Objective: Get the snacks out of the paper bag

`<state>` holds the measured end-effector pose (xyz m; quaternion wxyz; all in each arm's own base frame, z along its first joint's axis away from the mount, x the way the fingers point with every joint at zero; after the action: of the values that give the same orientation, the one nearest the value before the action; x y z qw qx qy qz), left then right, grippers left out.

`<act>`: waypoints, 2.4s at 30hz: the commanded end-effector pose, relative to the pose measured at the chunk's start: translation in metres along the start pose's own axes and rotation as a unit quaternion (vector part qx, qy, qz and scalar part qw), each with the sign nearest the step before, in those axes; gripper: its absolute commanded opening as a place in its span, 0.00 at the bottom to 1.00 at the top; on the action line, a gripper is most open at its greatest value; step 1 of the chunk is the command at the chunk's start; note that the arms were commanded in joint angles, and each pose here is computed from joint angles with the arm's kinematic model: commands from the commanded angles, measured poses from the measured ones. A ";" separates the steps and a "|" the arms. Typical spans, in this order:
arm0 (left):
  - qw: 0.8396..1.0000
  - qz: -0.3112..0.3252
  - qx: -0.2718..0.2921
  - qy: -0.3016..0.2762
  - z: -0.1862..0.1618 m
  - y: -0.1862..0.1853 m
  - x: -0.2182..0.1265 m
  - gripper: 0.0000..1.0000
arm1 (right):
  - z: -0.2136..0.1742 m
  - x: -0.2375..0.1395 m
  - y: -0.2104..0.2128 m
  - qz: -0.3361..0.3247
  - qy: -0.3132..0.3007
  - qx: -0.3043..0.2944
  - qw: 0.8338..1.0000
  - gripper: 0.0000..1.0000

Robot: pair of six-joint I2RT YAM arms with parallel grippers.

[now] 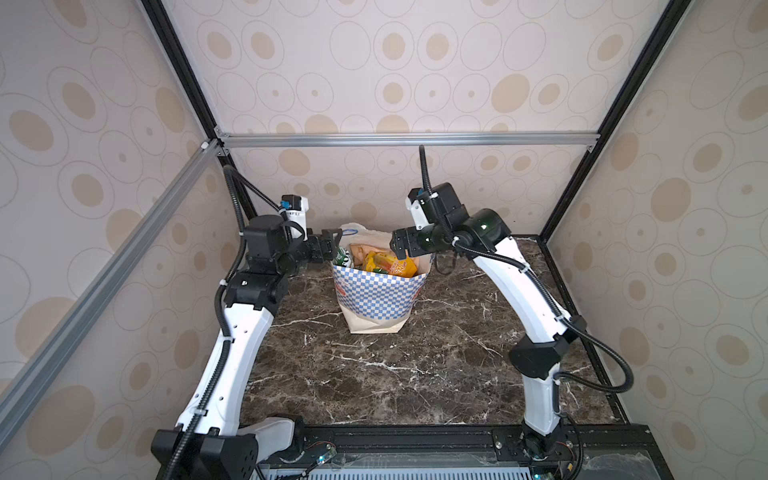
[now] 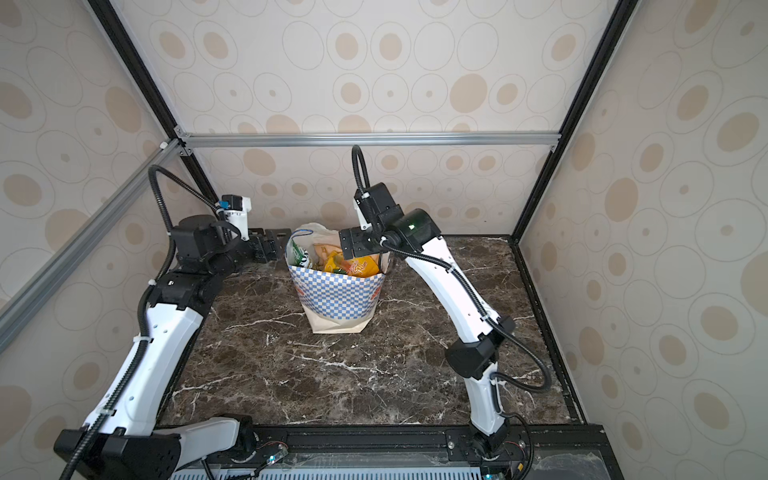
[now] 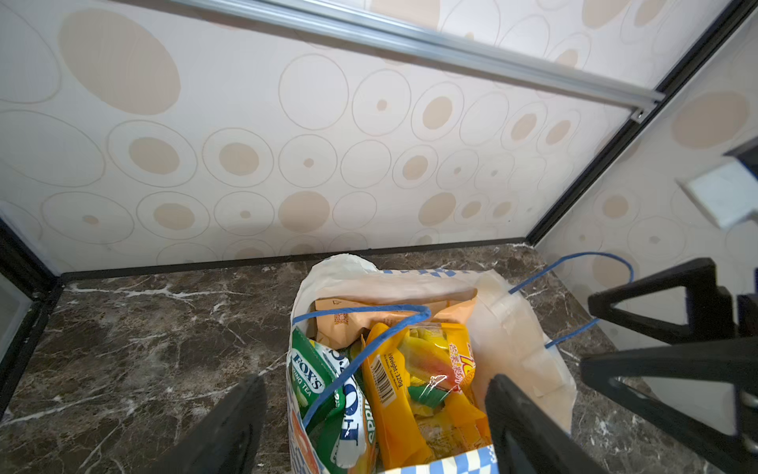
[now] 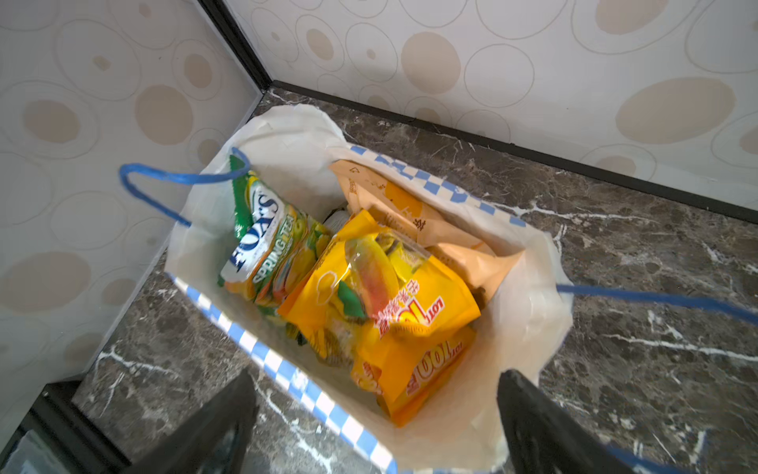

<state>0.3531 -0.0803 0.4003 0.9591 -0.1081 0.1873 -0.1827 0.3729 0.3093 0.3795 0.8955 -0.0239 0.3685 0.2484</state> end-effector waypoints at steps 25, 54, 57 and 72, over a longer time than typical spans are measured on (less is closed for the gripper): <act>0.993 0.039 0.079 0.080 -0.050 0.021 0.039 0.00 | -0.050 0.143 -0.072 -0.170 0.080 0.082 0.979 0.90; 1.000 0.018 0.021 0.015 -0.041 0.010 0.018 0.35 | -0.012 0.117 -0.039 -0.068 -0.004 0.120 0.990 0.00; 1.000 0.019 0.022 0.006 -0.038 0.008 0.011 0.44 | -0.001 0.101 -0.033 -0.055 -0.025 0.120 0.991 0.00; 0.995 -0.078 0.047 -0.041 -0.022 -0.033 -0.045 0.78 | 0.034 0.041 -0.012 -0.001 -0.096 0.127 0.987 0.00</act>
<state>0.3081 -0.0857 0.3948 0.9622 -0.0886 0.1439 -0.2134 0.4407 0.3226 0.3349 0.9178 0.0891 0.3458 0.1735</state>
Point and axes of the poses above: each gripper's point midway between its finger pads, its own x axis out along the fingers, its own y axis along the line the jaws close on, z = x × y, the point moved 5 cm from there along -x, back along the fingers, and after that the axes turned 3 degrees about -x, right-handed, at the moved point
